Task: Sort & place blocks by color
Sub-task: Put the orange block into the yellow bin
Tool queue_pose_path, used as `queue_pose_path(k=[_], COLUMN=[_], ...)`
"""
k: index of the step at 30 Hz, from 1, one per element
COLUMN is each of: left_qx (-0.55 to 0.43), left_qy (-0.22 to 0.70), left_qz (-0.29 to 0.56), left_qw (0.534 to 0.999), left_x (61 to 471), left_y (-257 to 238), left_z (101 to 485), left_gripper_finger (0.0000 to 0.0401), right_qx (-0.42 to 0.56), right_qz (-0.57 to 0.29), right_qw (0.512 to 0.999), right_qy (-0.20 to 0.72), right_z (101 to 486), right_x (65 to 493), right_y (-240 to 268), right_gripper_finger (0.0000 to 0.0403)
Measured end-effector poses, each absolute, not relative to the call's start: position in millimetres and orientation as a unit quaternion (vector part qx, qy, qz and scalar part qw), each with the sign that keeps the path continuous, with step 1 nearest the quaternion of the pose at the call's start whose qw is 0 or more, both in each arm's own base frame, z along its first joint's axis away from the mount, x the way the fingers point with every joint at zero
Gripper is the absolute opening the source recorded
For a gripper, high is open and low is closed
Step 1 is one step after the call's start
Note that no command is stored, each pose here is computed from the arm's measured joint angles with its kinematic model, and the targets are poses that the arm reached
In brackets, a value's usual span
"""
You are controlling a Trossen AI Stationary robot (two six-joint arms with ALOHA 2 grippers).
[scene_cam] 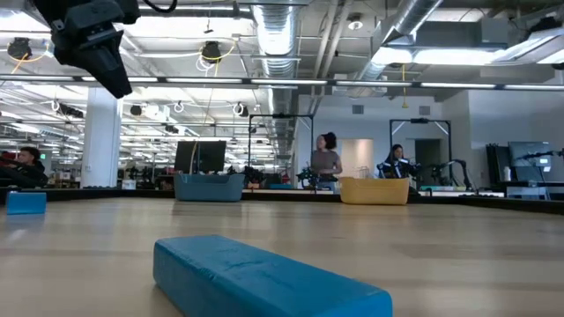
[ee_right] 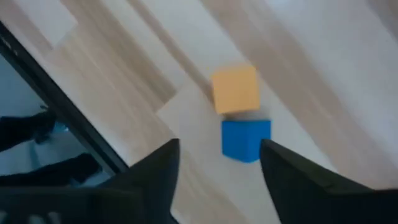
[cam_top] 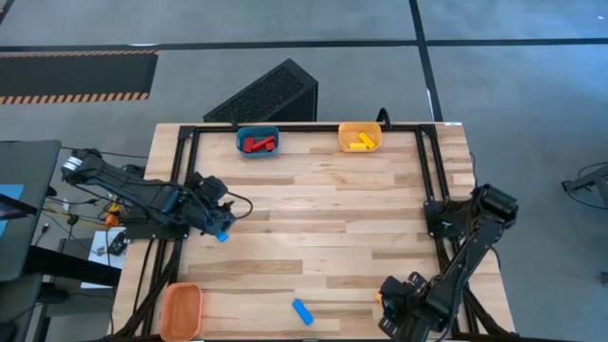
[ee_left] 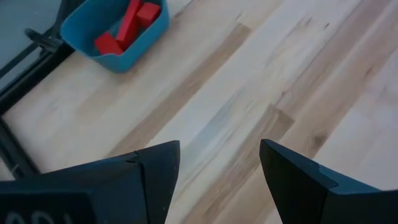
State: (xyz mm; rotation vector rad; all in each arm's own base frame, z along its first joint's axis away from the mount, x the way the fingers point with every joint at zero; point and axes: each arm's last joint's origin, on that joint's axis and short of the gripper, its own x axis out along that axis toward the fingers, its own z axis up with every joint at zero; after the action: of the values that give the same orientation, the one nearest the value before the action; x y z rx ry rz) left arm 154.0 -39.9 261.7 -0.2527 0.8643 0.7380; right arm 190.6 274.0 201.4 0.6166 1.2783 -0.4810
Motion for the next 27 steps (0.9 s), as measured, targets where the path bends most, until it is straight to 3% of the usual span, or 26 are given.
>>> queue_pose_path(k=[3, 8, 18, 23, 27], left_qx=[-0.122, -0.118, -0.114, -0.142, -0.153], left_qy=[0.399, 0.382, 0.383, 0.380, 0.359], left_qz=[0.336, 0.310, 0.230, 0.230, 0.220], left_qw=[0.844, 0.863, 0.887, 0.885, 0.894], left_x=[163, 180, 205, 206, 211], left_y=[-43, -50, -62, -64, -65], left_z=[260, 258, 252, 251, 254], left_gripper_finger=[0.0212, 0.0212, 0.0212, 0.0212, 0.0212], right_qx=[0.273, 0.211, 0.183, 0.188, 0.179], right_qz=[-0.219, -0.206, -0.224, -0.219, -0.225], right_qw=[0.730, 0.752, 0.734, 0.730, 0.726], right_qy=[0.587, 0.590, 0.615, 0.619, 0.625], right_z=[194, 182, 161, 159, 159], right_x=[191, 203, 232, 230, 228], right_y=[278, 273, 255, 258, 257], right_gripper_finger=[0.0269, 0.0280, 0.0281, 0.0280, 0.0256])
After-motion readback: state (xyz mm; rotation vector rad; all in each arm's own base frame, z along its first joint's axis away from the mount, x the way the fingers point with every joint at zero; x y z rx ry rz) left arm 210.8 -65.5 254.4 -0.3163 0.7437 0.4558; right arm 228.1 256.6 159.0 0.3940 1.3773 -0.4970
